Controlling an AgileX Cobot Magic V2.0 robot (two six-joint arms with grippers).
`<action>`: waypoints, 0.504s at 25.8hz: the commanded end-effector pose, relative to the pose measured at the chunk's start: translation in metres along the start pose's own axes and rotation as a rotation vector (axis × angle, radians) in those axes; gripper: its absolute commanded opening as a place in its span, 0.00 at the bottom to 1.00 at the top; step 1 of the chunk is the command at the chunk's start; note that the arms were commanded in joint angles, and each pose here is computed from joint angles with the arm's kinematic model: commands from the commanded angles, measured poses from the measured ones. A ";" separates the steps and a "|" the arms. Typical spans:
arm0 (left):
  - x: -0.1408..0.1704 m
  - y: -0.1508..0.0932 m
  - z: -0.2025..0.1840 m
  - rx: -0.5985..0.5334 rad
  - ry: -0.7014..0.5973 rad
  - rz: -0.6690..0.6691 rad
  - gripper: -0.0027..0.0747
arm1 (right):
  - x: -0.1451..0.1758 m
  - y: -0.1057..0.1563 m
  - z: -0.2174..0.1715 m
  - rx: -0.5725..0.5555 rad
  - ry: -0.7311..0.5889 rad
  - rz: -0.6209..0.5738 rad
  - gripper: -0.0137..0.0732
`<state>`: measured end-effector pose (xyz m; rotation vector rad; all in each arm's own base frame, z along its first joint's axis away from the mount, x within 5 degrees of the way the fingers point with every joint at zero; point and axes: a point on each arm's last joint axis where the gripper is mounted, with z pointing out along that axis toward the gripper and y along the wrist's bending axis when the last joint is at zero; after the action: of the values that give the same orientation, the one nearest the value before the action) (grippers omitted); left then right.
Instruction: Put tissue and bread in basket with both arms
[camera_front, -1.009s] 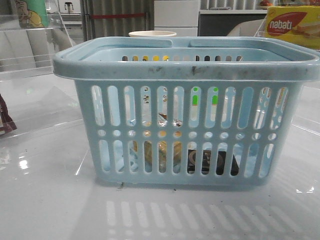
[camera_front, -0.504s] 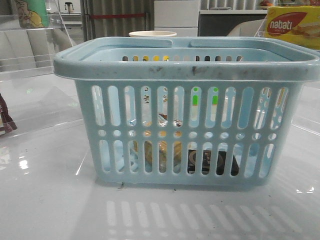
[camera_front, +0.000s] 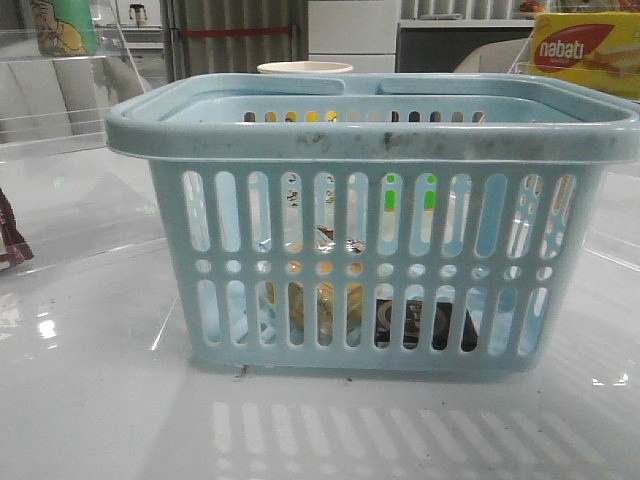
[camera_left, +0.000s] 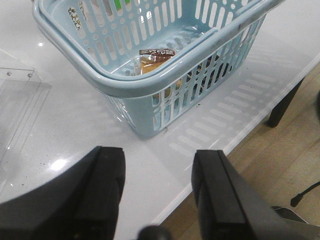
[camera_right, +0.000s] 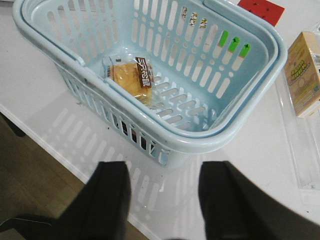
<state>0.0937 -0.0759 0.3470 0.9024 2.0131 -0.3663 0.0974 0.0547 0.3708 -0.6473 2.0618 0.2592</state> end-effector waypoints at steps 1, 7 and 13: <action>-0.014 0.002 -0.006 -0.023 -0.105 -0.013 0.47 | -0.010 -0.002 -0.005 0.018 -0.074 -0.013 0.47; -0.014 0.002 -0.006 -0.023 -0.105 -0.013 0.28 | -0.010 -0.002 -0.005 0.017 -0.072 -0.013 0.28; -0.014 0.002 -0.006 -0.016 -0.108 -0.020 0.15 | -0.010 -0.002 -0.005 0.017 -0.072 -0.013 0.22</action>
<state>0.0939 -0.0760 0.3473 0.8999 2.0090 -0.3664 0.0968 0.0543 0.3697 -0.6523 2.0745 0.2549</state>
